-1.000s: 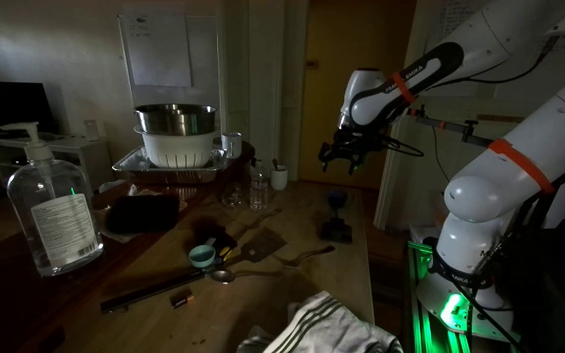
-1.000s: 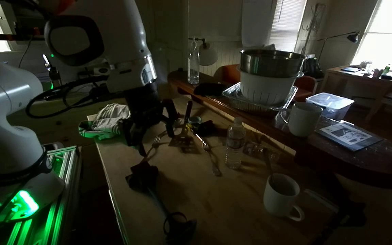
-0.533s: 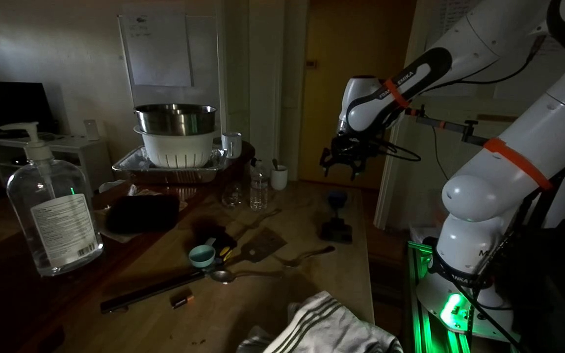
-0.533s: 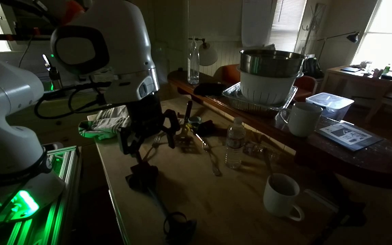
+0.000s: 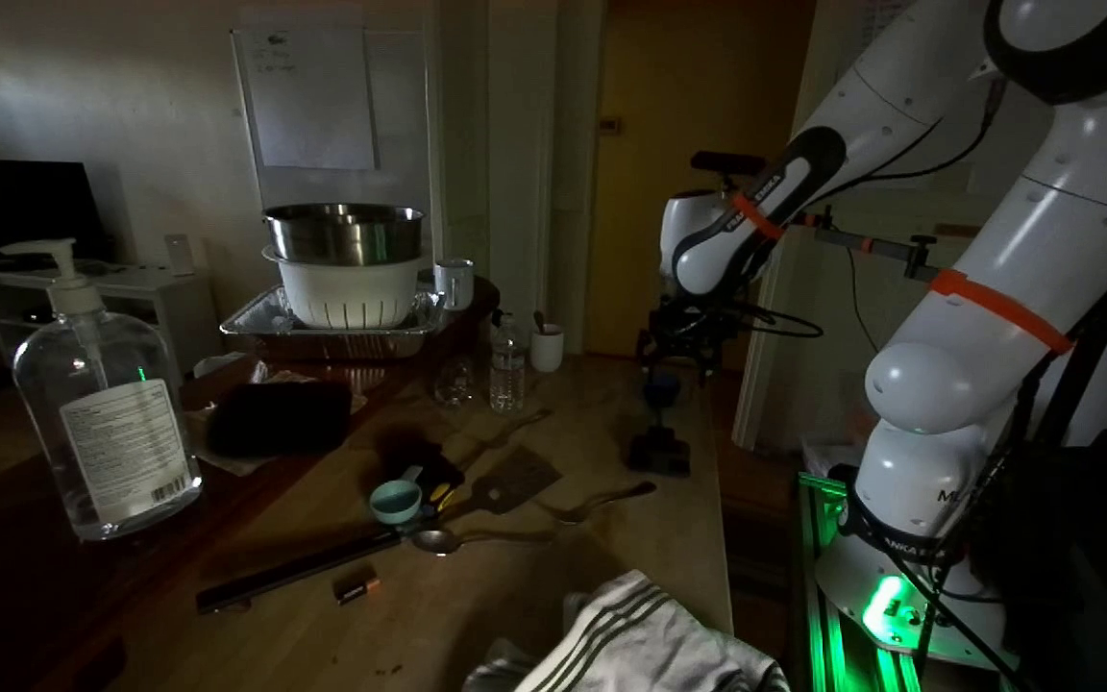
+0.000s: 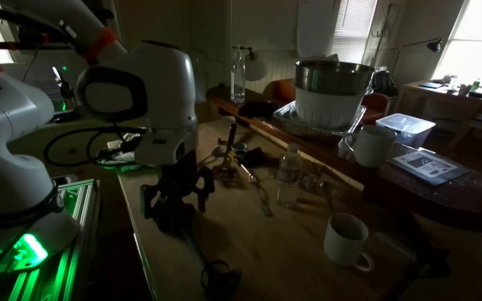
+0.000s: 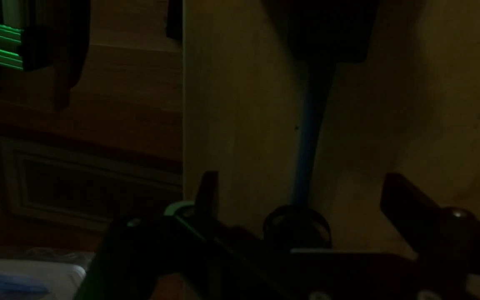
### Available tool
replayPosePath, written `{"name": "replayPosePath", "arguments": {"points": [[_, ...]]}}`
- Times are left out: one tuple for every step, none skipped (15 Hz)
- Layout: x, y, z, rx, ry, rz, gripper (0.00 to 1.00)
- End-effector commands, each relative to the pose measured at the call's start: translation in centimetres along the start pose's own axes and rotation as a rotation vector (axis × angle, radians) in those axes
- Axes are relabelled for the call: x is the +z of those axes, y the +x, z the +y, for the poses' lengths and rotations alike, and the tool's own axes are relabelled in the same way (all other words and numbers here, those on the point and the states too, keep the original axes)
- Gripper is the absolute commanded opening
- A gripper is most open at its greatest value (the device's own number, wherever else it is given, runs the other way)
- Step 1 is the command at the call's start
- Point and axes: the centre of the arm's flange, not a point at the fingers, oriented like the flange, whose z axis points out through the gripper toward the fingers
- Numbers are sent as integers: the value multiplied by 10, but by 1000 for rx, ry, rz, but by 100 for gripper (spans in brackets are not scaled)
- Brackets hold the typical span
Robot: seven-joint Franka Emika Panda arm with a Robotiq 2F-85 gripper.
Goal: Move the spoon to the left
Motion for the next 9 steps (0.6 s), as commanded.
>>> {"name": "replayPosePath", "arguments": {"points": [[52, 3, -2, 45, -54, -58, 100], [61, 2, -1, 57, -54, -72, 100], [69, 0, -1, 52, -42, -89, 100], [75, -2, -2, 39, -18, -114, 100], [81, -4, -2, 37, -10, -117, 100], [85, -7, -4, 38, 0, -129, 100], [88, -9, -6, 39, 12, -128, 100], [90, -11, -9, 36, 27, -134, 100], [90, -14, -12, 33, 37, -131, 100]]}}
